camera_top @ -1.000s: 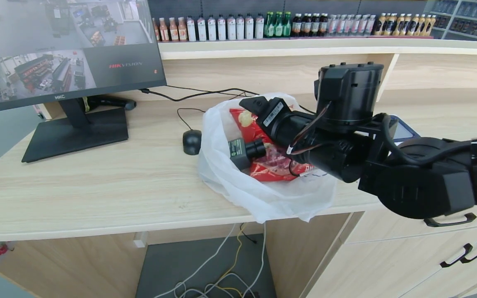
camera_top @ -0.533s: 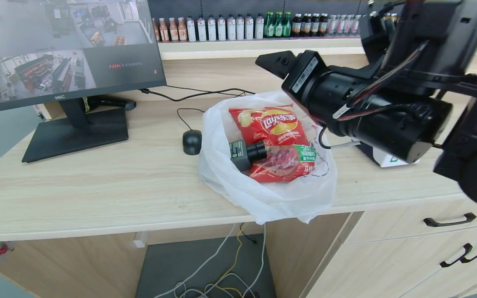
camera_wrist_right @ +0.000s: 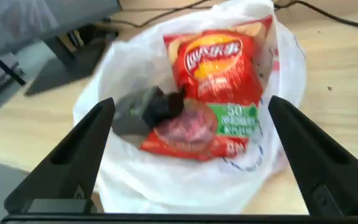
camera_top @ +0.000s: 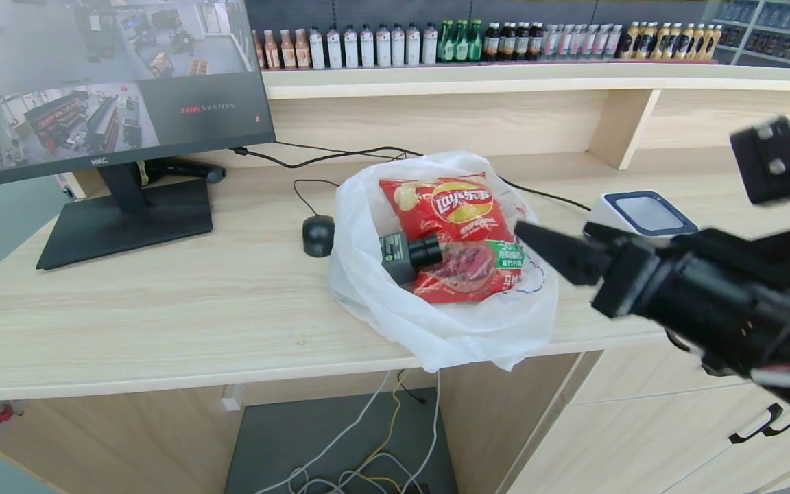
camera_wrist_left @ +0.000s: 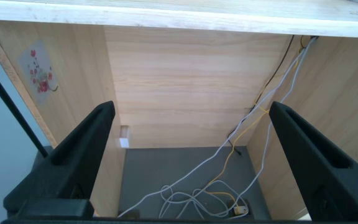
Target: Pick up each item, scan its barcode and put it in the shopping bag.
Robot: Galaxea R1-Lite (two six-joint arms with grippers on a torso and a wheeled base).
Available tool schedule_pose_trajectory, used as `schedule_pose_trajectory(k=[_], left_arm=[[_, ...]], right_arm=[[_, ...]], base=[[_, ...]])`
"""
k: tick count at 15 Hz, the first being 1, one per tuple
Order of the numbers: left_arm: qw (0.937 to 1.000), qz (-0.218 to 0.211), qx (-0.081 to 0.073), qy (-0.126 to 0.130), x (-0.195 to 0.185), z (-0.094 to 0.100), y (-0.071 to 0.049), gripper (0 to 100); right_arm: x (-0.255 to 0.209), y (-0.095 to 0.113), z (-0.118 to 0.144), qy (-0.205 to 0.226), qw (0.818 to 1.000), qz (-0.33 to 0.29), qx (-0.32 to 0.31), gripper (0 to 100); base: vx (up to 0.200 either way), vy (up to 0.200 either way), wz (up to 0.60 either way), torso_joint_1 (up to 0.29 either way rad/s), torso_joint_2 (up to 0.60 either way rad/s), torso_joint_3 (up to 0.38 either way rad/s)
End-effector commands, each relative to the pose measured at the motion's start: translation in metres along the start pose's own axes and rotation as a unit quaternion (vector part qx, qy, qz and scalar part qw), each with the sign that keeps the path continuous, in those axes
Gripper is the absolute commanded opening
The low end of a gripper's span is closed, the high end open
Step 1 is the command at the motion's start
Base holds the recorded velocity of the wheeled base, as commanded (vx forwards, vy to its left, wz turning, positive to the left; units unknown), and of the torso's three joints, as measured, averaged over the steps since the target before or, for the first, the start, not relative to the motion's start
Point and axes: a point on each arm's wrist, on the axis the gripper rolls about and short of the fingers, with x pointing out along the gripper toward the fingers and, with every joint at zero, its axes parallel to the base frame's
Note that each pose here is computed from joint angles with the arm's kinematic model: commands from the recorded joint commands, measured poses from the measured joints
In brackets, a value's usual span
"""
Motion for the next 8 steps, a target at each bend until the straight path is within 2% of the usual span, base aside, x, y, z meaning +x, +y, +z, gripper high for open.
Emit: schedule_pose_trajectory(k=[1,3,4,5,8], left_arm=[[1.0000,0.001,0.000,0.000,0.000,0.000,0.000,100],[1.0000,0.001,0.000,0.000,0.000,0.000,0.000,100],[1.0000,0.001,0.000,0.000,0.000,0.000,0.000,100],[1.0000,0.000,0.000,0.000,0.000,0.000,0.000,100],[1.0000,0.000,0.000,0.000,0.000,0.000,0.000,100]], right_arm=[[-0.081,-0.029,-0.032,-0.026,0.992,0.023,-0.120,100],[-0.109,-0.039,-0.059,0.004,0.988,0.042,-0.150,100],[-0.127,-0.042,-0.077,0.023,0.981,0.083,-0.177,100],[-0.133,-0.042,-0.081,0.030,0.976,0.103,-0.188,100],[-0.141,-0.042,-0.094,0.093,0.963,0.144,-0.207,100]], base=[[0.000,0.000,0.00,0.000,0.00,0.000],[0.000,0.000,0.00,0.000,0.00,0.000],[0.000,0.000,0.00,0.000,0.00,0.000],[0.000,0.000,0.00,0.000,0.00,0.000],[0.000,0.000,0.00,0.000,0.00,0.000]])
